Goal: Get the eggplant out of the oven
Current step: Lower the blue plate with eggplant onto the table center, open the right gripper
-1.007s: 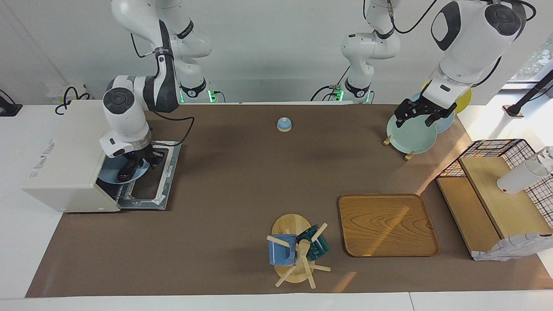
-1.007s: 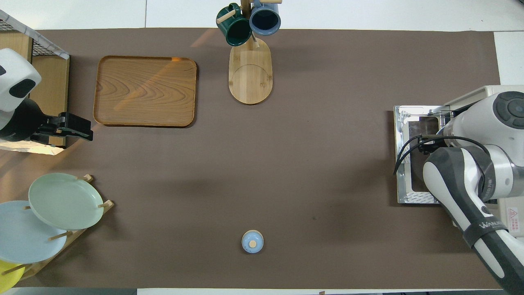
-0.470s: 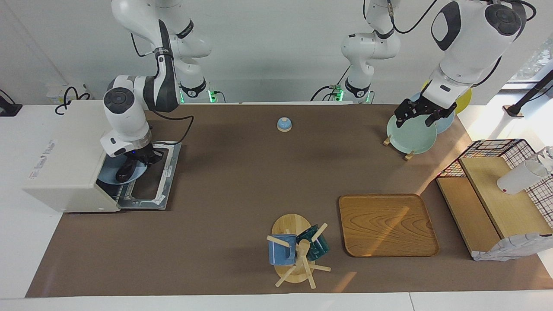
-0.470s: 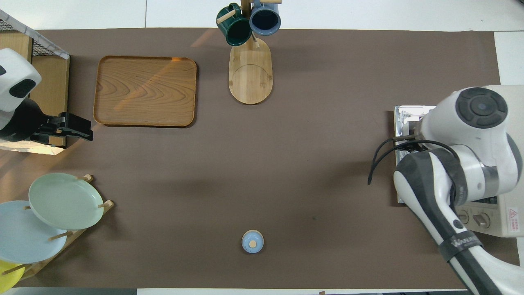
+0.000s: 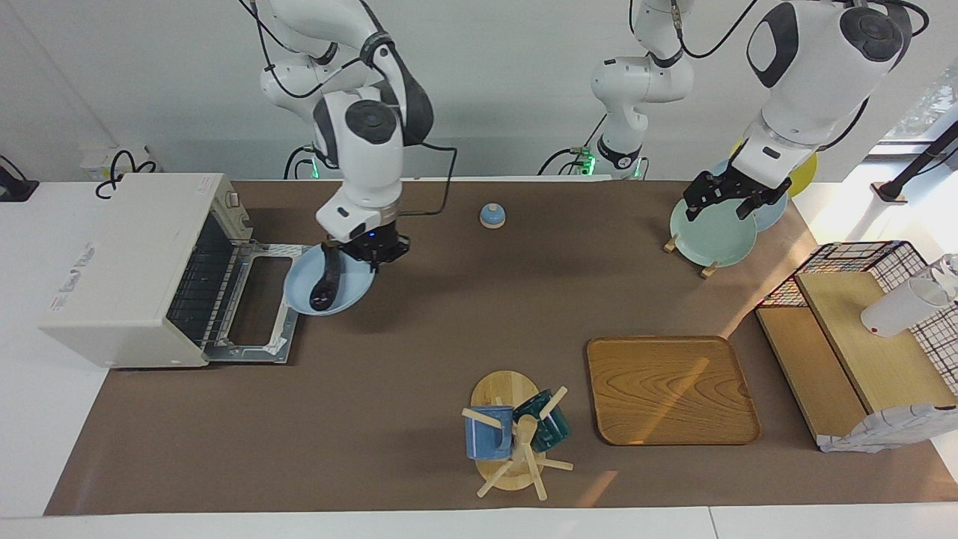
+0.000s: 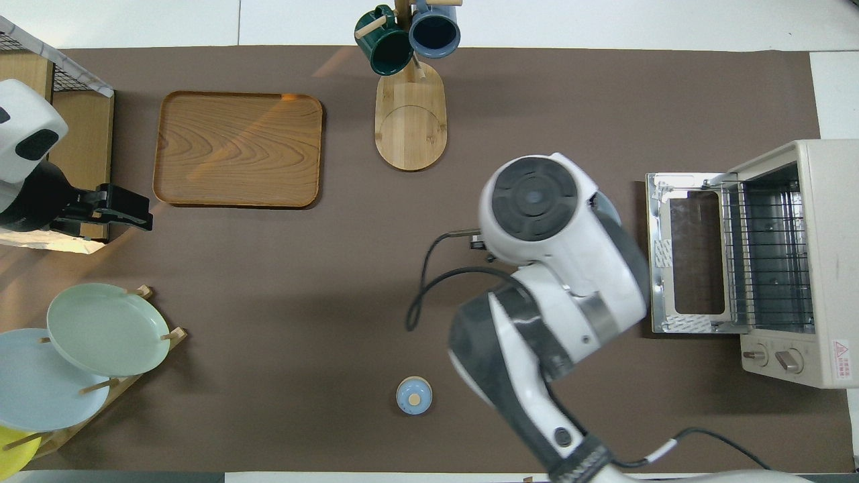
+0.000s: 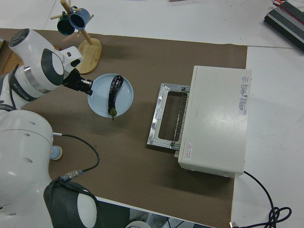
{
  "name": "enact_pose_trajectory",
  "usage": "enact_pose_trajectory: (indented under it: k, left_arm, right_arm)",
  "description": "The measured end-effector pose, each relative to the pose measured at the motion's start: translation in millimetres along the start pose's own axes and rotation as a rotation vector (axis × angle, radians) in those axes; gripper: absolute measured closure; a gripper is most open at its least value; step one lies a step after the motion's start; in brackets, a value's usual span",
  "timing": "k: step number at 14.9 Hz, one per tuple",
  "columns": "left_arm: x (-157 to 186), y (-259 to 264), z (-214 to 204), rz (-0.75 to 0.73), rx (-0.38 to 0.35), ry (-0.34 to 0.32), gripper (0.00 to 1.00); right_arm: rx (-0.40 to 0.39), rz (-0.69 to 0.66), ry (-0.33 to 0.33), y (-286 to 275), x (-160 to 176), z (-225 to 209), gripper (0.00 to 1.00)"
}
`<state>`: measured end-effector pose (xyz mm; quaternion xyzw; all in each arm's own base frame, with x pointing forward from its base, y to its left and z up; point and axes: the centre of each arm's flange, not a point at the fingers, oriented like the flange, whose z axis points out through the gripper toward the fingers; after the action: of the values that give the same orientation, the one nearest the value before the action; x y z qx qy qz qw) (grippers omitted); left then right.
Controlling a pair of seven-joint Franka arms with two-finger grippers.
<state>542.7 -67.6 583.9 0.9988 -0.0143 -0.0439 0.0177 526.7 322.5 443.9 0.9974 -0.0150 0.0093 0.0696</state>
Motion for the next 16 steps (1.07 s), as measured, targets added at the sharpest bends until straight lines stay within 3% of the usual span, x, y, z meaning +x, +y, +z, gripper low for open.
enact_pose_trajectory:
  k: [3, 5, 12, 13, 15, 16]
  left_arm:
    - [0.0, 0.0, 0.0, 0.000, 0.000, 0.000, 0.00]
    - [0.0, 0.0, 0.0, 0.000, 0.000, 0.000, 0.00]
    - [0.0, 0.0, 0.0, 0.000, 0.000, 0.000, 0.00]
    - [0.0, 0.0, 0.0, 0.000, 0.000, 0.000, 0.00]
    - [0.0, 0.0, 0.0, 0.000, 0.000, 0.000, 0.00]
    - [0.0, 0.0, 0.0, 0.000, 0.000, 0.000, 0.00]
  right_arm:
    - [-0.003, 0.058, 0.014, -122.3, -14.7, 20.5, 0.98]
    - [0.022, 0.070, 0.029, -169.8, -18.9, 44.4, 0.98]
    - [0.098, 0.058, 0.044, -199.0, -28.7, 86.9, 0.98]
    - [0.127, 0.083, 0.042, -200.0, -26.9, 85.0, 0.93]
    - [0.162, 0.107, 0.052, -198.7, -21.2, 80.7, 0.71]
    - [0.167, 0.114, 0.059, -195.4, -17.3, 77.4, 0.65]
